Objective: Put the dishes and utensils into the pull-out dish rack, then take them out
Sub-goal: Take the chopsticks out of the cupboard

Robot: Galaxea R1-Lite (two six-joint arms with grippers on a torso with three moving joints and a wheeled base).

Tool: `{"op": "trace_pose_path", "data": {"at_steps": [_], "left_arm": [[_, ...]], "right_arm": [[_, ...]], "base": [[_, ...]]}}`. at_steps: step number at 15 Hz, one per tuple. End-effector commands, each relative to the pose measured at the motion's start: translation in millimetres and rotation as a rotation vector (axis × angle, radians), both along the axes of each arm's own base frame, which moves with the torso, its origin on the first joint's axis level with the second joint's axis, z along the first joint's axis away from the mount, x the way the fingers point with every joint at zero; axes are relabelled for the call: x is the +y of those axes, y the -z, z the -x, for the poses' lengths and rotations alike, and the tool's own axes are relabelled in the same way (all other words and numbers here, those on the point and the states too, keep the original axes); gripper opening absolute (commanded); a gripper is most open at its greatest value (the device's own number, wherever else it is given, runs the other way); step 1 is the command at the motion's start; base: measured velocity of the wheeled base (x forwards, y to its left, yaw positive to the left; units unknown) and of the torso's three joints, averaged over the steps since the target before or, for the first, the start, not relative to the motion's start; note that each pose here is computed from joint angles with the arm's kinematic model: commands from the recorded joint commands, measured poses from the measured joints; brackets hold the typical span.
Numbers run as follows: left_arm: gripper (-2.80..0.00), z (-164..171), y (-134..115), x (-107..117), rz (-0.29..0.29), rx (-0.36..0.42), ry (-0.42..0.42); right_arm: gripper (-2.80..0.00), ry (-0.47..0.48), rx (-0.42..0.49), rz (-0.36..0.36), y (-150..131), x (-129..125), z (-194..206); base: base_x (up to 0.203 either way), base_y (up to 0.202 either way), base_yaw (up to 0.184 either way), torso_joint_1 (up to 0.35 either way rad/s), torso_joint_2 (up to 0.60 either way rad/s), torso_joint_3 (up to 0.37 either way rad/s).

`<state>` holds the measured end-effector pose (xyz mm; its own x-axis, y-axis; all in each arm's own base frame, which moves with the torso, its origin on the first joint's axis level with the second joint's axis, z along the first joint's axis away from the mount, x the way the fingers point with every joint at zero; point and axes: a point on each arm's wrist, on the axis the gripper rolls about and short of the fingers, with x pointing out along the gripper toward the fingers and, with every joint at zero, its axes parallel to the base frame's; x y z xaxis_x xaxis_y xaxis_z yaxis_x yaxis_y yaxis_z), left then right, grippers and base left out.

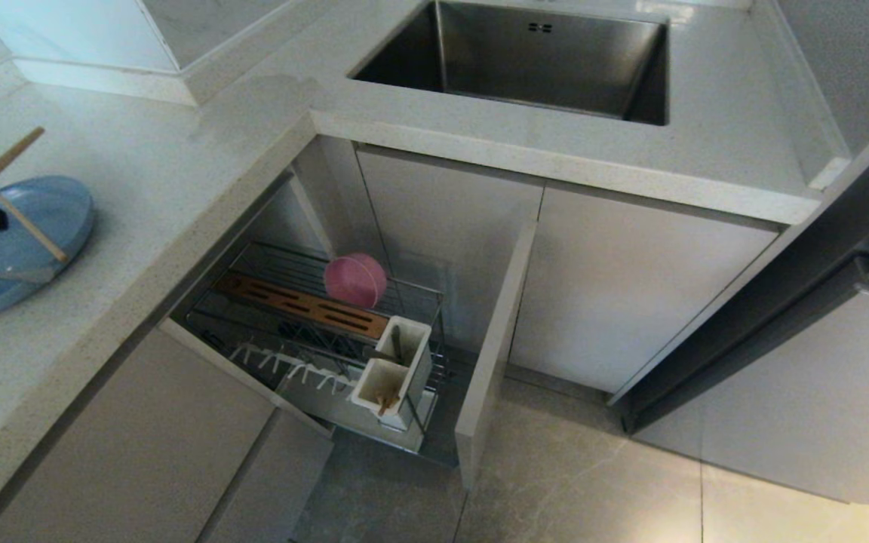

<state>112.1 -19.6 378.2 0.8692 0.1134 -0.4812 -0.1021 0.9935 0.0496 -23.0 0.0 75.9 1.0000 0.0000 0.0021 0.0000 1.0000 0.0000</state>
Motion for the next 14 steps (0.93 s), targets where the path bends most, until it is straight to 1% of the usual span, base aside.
{"op": "trace_pose_path", "data": {"at_steps": [1,2,3,4,5,6,7,8,11,12,14], "left_arm": [[-2.80,0,8,-2,-0.021,0.092,0.016],[-2.80,1,14,-2,-0.034,0.167,0.033],[-2.80,1,20,-4,-0.031,0.241,0.069],[-2.80,1,25,-6,-0.014,0.306,0.118],[-2.80,0,29,-7,-0.012,0.365,0.144],[-2.80,-3,33,-8,-0.037,0.421,0.172],[-2.80,-4,35,-9,-0.068,0.447,0.206],[-2.80,-8,37,-12,-0.085,0.471,0.228],[-2.80,-24,44,-20,-0.116,0.521,0.267],[-2.80,-33,47,-26,-0.133,0.547,0.296],[-2.80,-53,57,-39,-0.143,0.609,0.342]], "right_arm": [[-2.80,0.000,0.001,0.000,0,0,0],[-2.80,0.000,0.001,0.000,0,0,0],[-2.80,0.000,0.001,0.000,0,0,0],[-2.80,0.000,0.001,0.000,0,0,0],[-2.80,0.000,0.001,0.000,0,0,0],[-2.80,0.000,0.002,0.000,0,0,0],[-2.80,0.000,0.002,0.000,0,0,0],[-2.80,0.000,0.001,0.000,0,0,0],[-2.80,0.000,0.002,0.000,0,0,0],[-2.80,0.000,0.001,0.000,0,0,0],[-2.80,0.000,0.002,0.000,0,0,0]], "base": [[0.000,0.000,0.000,0.000,0.00,0.000],[0.000,0.000,0.000,0.000,0.00,0.000],[0.000,0.000,0.000,0.000,0.00,0.000],[0.000,0.000,0.000,0.000,0.00,0.000],[0.000,0.000,0.000,0.000,0.00,0.000],[0.000,0.000,0.000,0.000,0.00,0.000],[0.000,0.000,0.000,0.000,0.00,0.000],[0.000,0.000,0.000,0.000,0.00,0.000],[0.000,0.000,0.000,0.000,0.00,0.000],[0.000,0.000,0.000,0.000,0.00,0.000],[0.000,0.000,0.000,0.000,0.00,0.000]]}}
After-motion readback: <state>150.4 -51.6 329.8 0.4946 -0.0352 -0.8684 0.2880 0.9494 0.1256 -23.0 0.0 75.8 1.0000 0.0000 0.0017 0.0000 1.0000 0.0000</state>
